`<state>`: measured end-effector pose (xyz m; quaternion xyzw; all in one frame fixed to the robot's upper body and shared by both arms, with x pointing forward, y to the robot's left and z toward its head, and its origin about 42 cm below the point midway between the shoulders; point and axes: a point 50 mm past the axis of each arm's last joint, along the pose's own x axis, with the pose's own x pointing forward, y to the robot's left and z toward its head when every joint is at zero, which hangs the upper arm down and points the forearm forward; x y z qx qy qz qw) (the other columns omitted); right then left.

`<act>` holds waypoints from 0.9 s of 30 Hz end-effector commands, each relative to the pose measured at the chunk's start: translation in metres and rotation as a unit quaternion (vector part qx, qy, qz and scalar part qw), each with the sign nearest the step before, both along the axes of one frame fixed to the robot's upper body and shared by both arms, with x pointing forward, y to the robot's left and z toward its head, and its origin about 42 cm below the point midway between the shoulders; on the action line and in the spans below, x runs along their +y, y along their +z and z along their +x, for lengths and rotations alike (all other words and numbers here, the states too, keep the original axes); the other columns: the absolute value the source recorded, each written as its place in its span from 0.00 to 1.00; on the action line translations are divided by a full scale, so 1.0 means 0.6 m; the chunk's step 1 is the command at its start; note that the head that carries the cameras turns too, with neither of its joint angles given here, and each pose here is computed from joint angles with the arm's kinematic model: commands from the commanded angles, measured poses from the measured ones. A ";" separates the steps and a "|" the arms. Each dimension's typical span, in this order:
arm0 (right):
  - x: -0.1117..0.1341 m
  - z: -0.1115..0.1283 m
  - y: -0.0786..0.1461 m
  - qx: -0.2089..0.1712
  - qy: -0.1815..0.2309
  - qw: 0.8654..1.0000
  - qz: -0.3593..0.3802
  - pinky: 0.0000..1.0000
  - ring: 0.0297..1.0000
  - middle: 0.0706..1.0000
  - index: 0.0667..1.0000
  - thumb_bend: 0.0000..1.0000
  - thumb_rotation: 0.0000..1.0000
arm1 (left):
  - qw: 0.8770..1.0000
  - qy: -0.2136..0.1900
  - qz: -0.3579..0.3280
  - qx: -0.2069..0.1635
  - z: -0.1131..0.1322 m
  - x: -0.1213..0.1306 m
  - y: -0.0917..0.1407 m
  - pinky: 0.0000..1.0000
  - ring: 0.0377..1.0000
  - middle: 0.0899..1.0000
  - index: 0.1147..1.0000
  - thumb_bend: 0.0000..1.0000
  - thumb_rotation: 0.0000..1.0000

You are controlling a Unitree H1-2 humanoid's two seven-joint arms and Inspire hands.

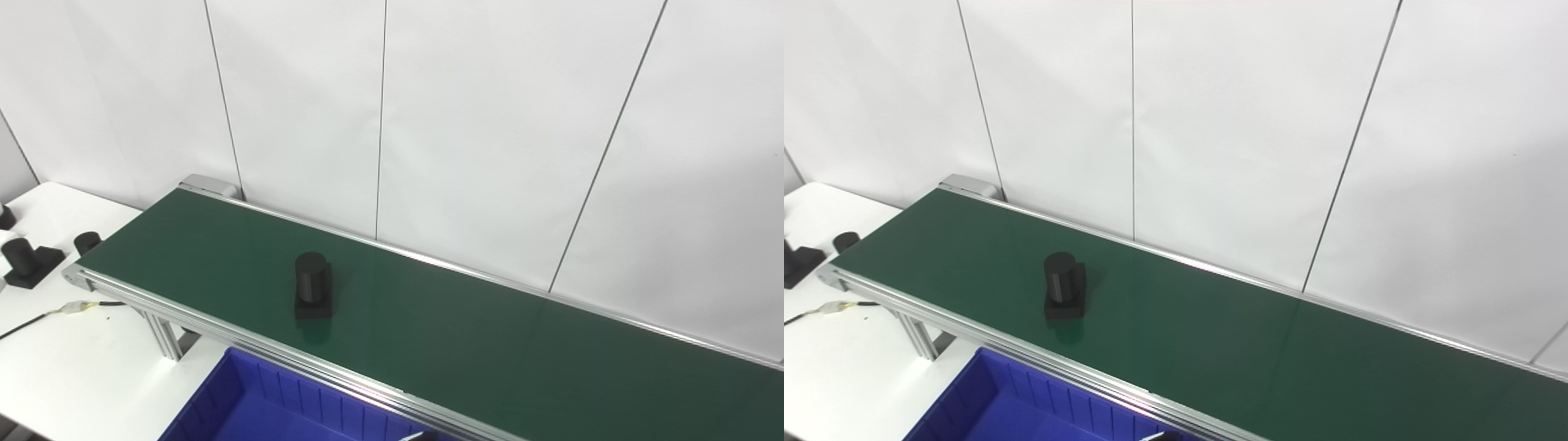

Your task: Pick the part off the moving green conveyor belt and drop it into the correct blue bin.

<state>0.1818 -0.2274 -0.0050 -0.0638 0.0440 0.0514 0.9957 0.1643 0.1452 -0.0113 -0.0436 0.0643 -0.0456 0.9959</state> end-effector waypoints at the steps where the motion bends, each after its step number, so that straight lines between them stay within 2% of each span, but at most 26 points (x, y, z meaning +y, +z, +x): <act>1: 0.004 0.012 0.021 -0.044 -0.002 0.999 0.006 0.64 0.74 0.79 0.83 0.65 0.09 | 0.999 -0.002 -0.001 -0.040 0.013 0.000 0.020 0.76 0.77 0.79 0.82 0.75 0.00; 12: 0.017 0.009 0.027 -0.050 0.007 0.999 0.003 0.64 0.74 0.79 0.82 0.68 0.09 | 0.999 0.001 -0.006 -0.045 0.009 0.012 0.025 0.79 0.79 0.81 0.84 0.66 0.00; 16: 0.018 0.009 0.028 -0.052 0.010 0.999 -0.004 0.63 0.74 0.79 0.82 0.70 0.12 | 0.999 -0.001 -0.006 -0.045 0.008 0.014 0.025 0.80 0.80 0.81 0.84 0.62 0.00; 27: 0.023 0.007 0.033 -0.058 0.005 0.998 -0.001 0.62 0.72 0.78 0.82 0.72 0.09 | 0.999 -0.002 -0.006 -0.047 0.006 0.018 0.027 0.82 0.81 0.82 0.85 0.56 0.00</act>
